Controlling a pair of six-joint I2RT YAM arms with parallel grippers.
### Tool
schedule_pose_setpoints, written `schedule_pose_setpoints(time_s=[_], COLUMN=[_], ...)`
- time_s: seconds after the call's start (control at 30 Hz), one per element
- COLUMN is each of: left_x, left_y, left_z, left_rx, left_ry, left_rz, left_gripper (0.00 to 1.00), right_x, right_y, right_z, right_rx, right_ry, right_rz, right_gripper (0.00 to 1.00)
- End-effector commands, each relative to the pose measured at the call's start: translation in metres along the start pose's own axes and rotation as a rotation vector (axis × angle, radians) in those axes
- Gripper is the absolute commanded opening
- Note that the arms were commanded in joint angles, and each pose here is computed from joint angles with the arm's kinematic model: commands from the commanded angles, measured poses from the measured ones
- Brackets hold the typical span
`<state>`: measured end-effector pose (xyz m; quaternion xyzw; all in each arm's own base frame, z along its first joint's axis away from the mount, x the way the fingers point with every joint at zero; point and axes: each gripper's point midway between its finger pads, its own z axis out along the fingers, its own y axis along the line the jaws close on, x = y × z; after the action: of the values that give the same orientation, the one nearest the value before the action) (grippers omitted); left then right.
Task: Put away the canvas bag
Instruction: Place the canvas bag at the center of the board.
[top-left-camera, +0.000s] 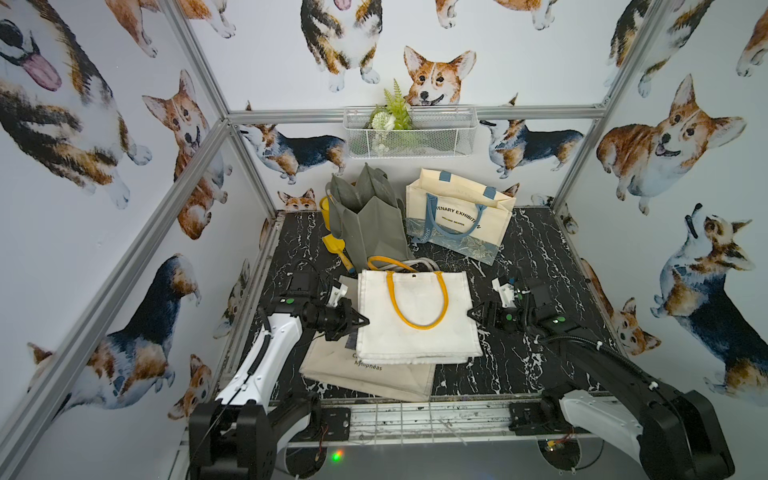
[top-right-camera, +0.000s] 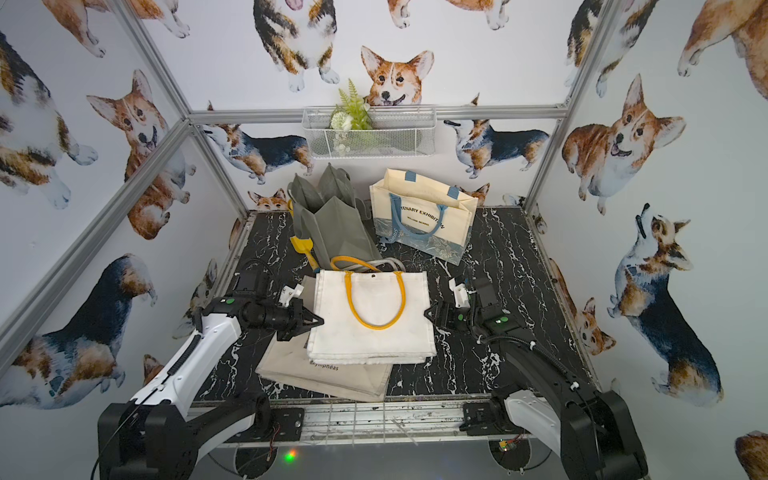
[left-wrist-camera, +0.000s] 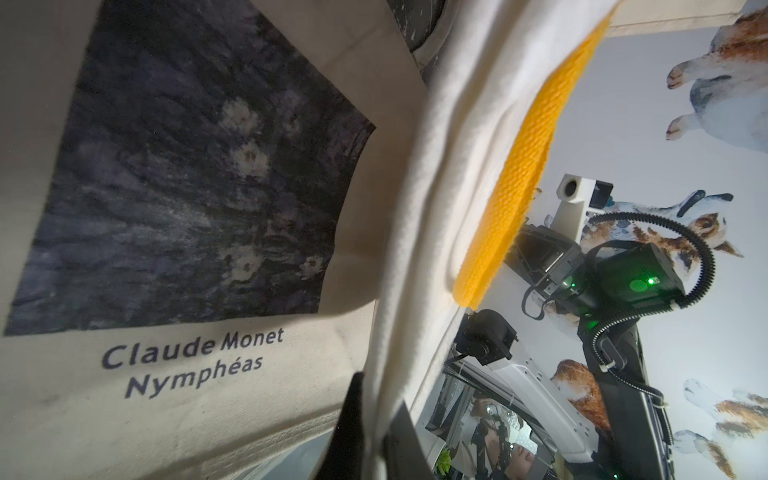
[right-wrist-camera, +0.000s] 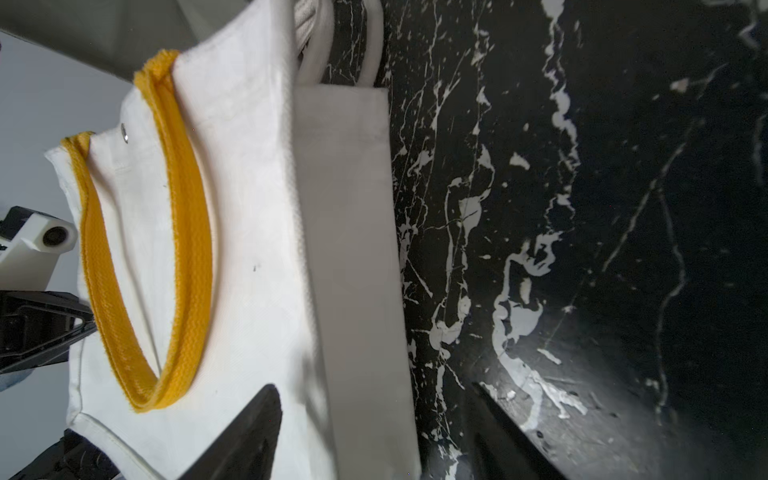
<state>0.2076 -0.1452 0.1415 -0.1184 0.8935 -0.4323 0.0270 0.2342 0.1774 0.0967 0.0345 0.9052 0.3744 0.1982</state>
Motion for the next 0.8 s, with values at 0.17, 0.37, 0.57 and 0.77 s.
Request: schedule_pose_setpoints(time_s=[0.17,0.37,0.57,0.77], left_x=[-0.009,-0.022,-0.029,-0.034], left_y=[0.019,0.024,0.041,0.041], left_z=[0.002,-0.002,0.002,-0.006], left_rx=[-0.118,-0.2,-0.267,-0.327], left_ry=[0.028,0.02,0.013,0.032], left_rz=[0.046,0.068,0.039,0.027], left_gripper=[0.0,0.0,0.0,0.0], right_x=[-0.02,0.001,0.026,0.019], right_y=[0.049,0.024,0.001,0.035], right_z=[0.025,0.05,0.047,0.041], right_rx=[-0.321,-0.264,0.06,0.041], right_ry=[0.026,0.154,0.201,0.208], right_rz=[0.015,0.126,-0.088,-0.167], right_gripper=[0.44,0.17,0.16,0.13])
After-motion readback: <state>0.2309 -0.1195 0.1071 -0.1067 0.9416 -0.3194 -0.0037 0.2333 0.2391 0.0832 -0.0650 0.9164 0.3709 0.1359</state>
